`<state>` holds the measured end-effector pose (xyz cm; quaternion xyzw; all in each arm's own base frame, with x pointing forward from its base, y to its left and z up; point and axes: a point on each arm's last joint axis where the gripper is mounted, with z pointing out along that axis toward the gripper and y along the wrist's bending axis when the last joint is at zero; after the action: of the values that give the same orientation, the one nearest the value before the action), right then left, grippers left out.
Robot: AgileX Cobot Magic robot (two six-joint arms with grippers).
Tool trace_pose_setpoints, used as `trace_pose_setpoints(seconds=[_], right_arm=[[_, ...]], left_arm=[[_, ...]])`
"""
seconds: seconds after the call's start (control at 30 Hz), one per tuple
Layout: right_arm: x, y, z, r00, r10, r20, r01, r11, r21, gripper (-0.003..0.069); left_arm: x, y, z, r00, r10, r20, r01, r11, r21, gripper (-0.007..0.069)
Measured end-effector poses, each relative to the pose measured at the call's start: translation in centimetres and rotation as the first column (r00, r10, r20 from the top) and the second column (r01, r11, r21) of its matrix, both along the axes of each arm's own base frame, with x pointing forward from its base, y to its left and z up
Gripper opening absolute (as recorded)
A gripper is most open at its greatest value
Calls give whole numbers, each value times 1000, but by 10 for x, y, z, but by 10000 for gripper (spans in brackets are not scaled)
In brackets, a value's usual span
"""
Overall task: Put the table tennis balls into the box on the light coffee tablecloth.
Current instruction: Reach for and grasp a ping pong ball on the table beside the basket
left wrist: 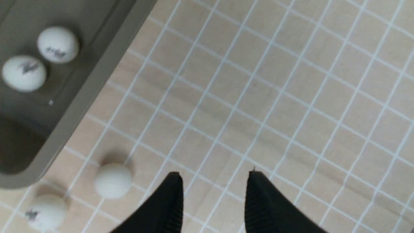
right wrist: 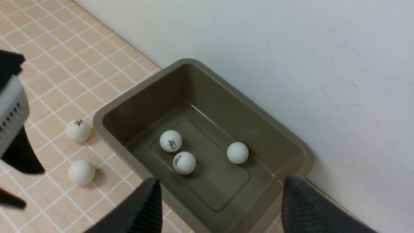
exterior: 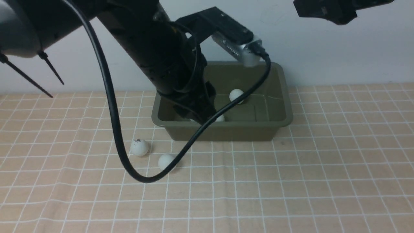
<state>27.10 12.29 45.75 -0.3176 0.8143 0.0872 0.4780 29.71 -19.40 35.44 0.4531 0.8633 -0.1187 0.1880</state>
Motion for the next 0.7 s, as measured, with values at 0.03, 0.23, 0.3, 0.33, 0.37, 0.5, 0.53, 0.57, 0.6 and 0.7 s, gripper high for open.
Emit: trace_pose_setpoints(seconds=[0.03, 0.23, 0.3, 0.33, 0.37, 0.5, 0.53, 0.57, 0.6, 0.7], right_arm=[[0, 0, 0, 1000, 1, -3, -1, 1000, -1, 456], [0, 0, -1, 1000, 2, -7, -2, 1000, -2, 456], [-1, 0, -1, 1000, 2, -10, -2, 1000, -4, 456], [-1, 0, -1, 1000, 2, -10, -2, 1000, -4, 456], [-1, 0, -1, 1000, 3, -10, -3, 1000, -3, 456], [-1, 1, -1, 1000, 8, -17, -8, 1000, 13, 456], [-1, 2, 0, 1000, 11, -19, -10, 1000, 19, 456], [-1, 2, 0, 1000, 11, -19, -10, 1000, 19, 456], [-1, 2, 0, 1000, 12, -21, -11, 1000, 22, 456], [-2, 2, 0, 1000, 14, -24, -14, 999, 30, 456]], left_arm=[[-1, 3, -1, 1000, 16, 2, -16, 1000, 17, 217], [-14, 24, -20, 996, 82, -47, -77, 992, 99, 217], [-21, 34, -23, 994, 98, -54, -91, 989, 119, 217], [-25, 41, -27, 992, 110, -63, -101, 986, 130, 217], [-26, 41, -26, 992, 110, -61, -102, 986, 129, 217], [-20, 52, -40, 984, 179, -5, -178, 982, 55, 218], [-15, 53, -47, 979, 202, 7, -202, 979, 27, 220], [-14, 53, -49, 978, 206, 12, -206, 978, 22, 221], [-9, 53, -58, 975, 223, 17, -223, 975, 11, 234], [1, 52, -78, 969, 246, 4, -247, 969, 21, 258]])
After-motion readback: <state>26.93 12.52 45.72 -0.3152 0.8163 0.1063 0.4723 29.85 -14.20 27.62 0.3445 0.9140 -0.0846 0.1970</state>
